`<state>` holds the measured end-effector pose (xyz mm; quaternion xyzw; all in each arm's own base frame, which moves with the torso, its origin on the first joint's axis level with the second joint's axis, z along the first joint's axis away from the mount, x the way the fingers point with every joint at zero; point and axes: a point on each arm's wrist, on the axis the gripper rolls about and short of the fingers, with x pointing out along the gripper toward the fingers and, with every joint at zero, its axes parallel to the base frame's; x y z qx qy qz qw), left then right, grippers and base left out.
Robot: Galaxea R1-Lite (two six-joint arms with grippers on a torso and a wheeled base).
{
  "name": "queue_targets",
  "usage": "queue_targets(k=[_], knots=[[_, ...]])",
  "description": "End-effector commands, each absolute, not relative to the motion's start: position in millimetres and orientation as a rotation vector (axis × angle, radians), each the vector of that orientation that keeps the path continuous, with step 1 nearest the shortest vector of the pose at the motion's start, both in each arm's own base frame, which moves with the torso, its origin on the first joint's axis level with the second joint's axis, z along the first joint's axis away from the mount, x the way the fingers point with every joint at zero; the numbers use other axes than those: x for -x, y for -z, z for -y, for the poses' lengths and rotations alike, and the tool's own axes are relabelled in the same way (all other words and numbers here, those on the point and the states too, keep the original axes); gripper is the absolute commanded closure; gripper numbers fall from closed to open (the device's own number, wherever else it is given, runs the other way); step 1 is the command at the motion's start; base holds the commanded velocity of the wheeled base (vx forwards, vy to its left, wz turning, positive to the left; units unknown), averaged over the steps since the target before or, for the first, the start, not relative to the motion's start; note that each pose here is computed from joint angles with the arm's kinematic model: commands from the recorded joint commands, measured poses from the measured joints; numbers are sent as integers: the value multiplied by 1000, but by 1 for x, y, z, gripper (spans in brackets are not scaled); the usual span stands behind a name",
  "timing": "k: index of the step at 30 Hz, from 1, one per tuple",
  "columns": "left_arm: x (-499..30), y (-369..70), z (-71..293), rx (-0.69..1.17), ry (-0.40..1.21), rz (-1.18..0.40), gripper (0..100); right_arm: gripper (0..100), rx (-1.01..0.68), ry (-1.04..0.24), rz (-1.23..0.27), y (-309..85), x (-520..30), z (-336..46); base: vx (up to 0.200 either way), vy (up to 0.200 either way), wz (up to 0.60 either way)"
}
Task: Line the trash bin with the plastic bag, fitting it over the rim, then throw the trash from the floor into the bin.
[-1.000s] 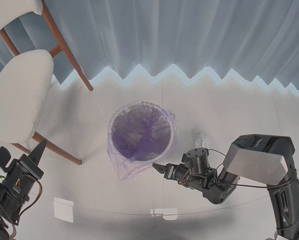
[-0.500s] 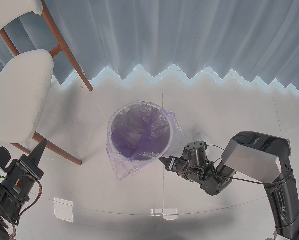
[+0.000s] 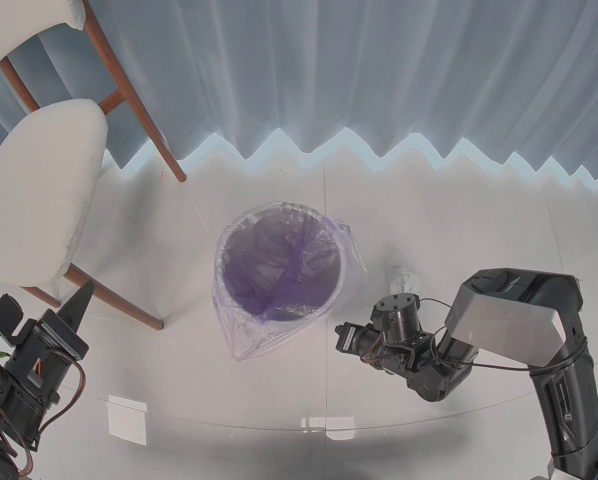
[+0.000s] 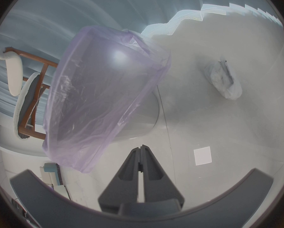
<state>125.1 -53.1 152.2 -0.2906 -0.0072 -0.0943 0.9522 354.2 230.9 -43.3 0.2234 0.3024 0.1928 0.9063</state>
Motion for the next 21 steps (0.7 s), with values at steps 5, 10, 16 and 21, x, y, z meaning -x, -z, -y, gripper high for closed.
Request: queue_targets(k=[5, 10, 16, 21], knots=[[-124, -146, 53, 581, 183, -16, 100, 0, -464, -418, -613, 37, -337, -224, 0, 0, 0], [-124, -146, 53, 581, 185, -16, 100, 0, -491, -425, -558, 35, -342, -223, 0, 0, 0], [-124, -146, 53, 581, 185, -16, 100, 0, -496, -429, -543, 35, -348, -226, 0, 0, 0], [-124, -147, 52, 581, 184, -14, 100, 0, -498, -421, -525, 43, -360, -227, 0, 0, 0]])
